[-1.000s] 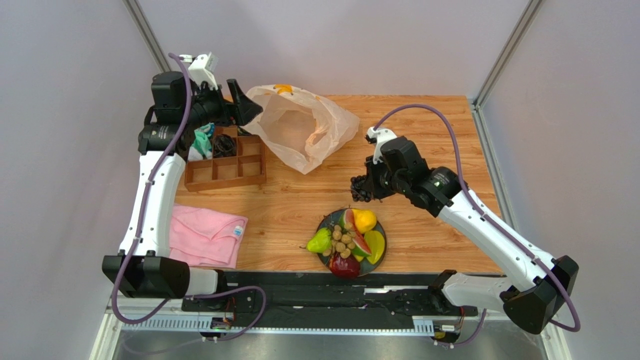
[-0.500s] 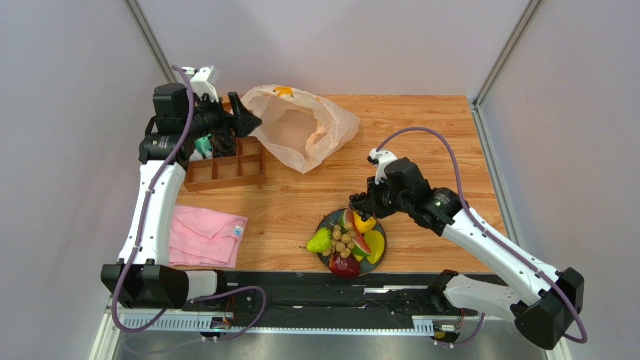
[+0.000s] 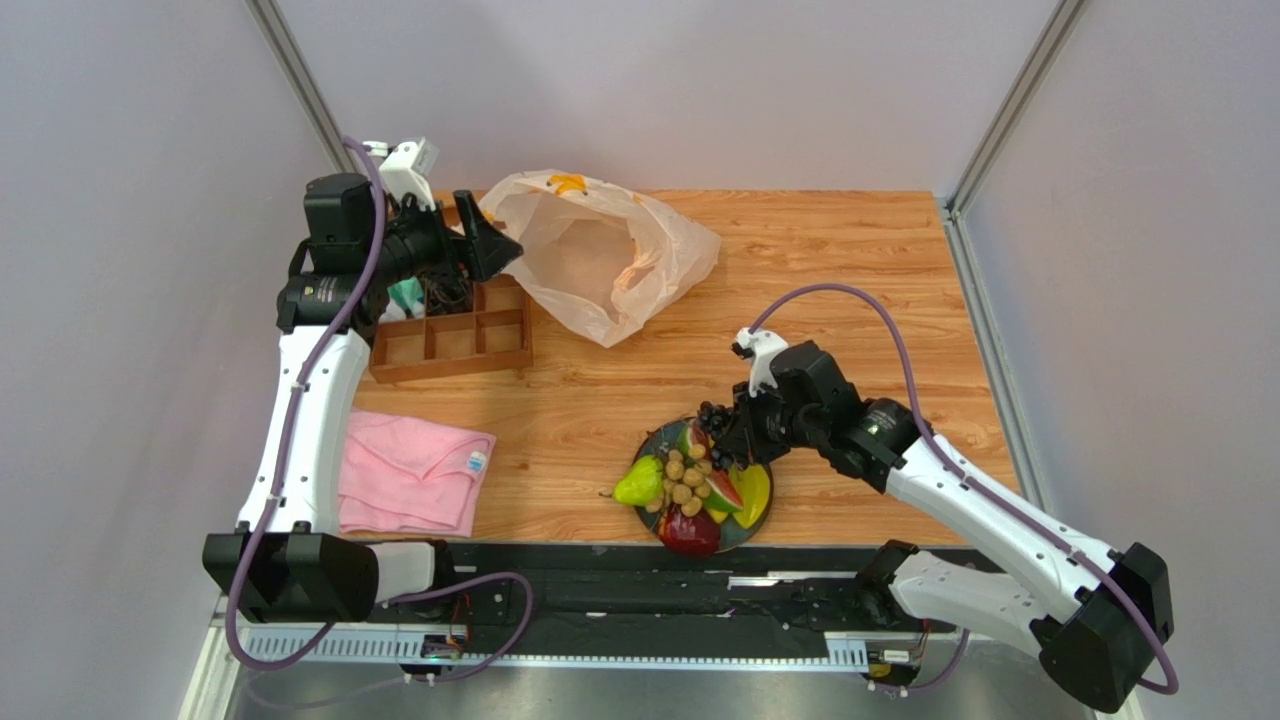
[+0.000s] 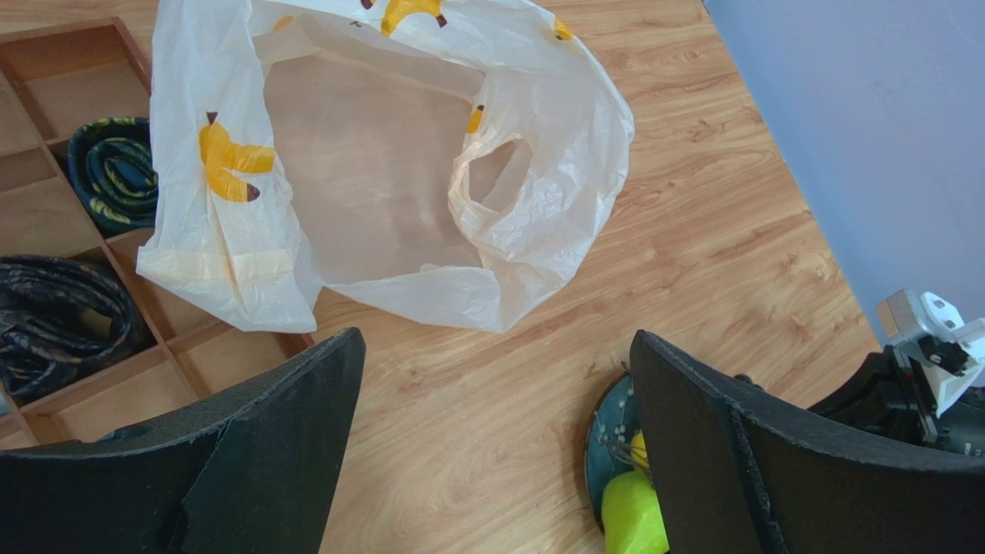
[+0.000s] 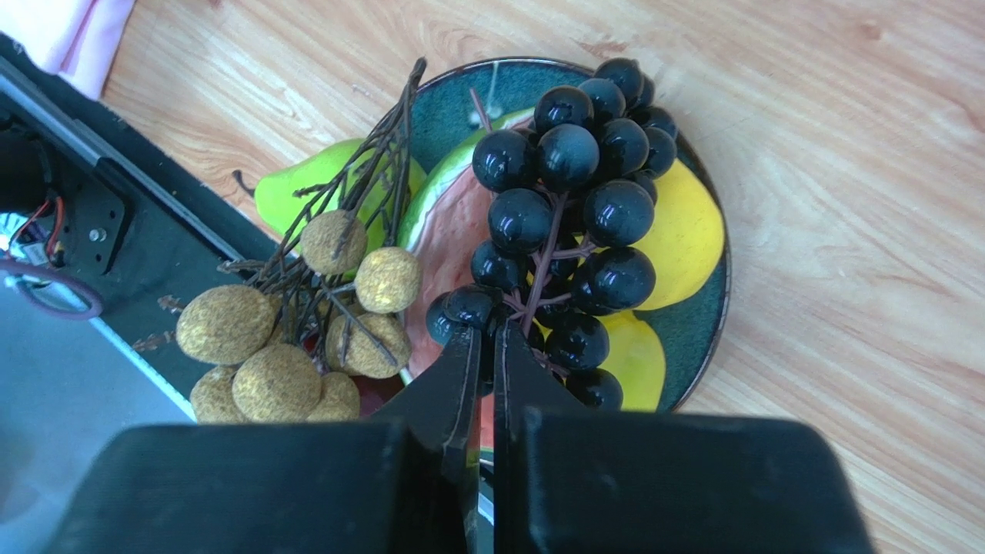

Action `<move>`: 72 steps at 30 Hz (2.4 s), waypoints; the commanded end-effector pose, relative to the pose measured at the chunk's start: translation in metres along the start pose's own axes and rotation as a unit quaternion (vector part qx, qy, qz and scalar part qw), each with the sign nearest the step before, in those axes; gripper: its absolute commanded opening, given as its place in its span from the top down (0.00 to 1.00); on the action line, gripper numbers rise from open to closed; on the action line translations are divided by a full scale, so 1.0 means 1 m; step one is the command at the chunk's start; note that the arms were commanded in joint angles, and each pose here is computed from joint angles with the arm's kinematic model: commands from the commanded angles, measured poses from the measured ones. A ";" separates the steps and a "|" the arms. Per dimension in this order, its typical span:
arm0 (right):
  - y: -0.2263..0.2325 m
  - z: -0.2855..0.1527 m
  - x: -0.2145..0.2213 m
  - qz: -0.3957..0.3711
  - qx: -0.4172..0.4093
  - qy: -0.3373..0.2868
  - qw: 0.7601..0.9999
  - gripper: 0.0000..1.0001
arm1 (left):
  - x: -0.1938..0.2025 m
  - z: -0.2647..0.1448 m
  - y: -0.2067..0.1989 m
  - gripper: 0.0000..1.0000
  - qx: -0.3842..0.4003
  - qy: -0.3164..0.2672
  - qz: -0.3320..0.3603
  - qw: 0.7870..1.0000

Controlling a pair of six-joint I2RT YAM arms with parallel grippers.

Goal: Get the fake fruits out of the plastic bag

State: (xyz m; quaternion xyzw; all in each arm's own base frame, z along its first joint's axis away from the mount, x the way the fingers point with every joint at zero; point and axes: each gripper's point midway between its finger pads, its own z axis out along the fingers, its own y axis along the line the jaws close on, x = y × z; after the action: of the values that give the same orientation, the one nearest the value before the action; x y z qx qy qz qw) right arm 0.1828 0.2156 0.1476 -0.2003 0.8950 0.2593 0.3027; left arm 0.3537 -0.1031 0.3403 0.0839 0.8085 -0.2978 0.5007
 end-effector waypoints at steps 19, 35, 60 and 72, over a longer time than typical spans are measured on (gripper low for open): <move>0.014 -0.017 0.010 -0.008 -0.036 0.029 0.999 0.55 | -0.004 0.019 0.010 0.08 0.011 0.000 0.001 1.000; -0.064 -0.036 -0.078 0.033 0.130 -0.046 0.990 0.18 | 0.001 -0.001 0.013 0.02 -0.026 -0.008 0.036 0.999; -0.137 -0.100 -0.133 0.052 0.295 -0.173 0.938 0.00 | 0.121 -0.034 0.035 0.01 -0.088 0.051 0.019 0.995; -0.127 -0.089 -0.146 0.057 0.252 -0.197 0.946 0.00 | 0.121 -0.030 0.044 0.01 -0.088 0.029 0.004 0.996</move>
State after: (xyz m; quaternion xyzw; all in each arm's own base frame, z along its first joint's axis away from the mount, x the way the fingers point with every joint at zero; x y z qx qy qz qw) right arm 0.3045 0.0813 0.2394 -0.0179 0.8854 0.0390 0.4629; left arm 0.2862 -0.0673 0.2172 0.0505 0.8643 -0.2073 0.4554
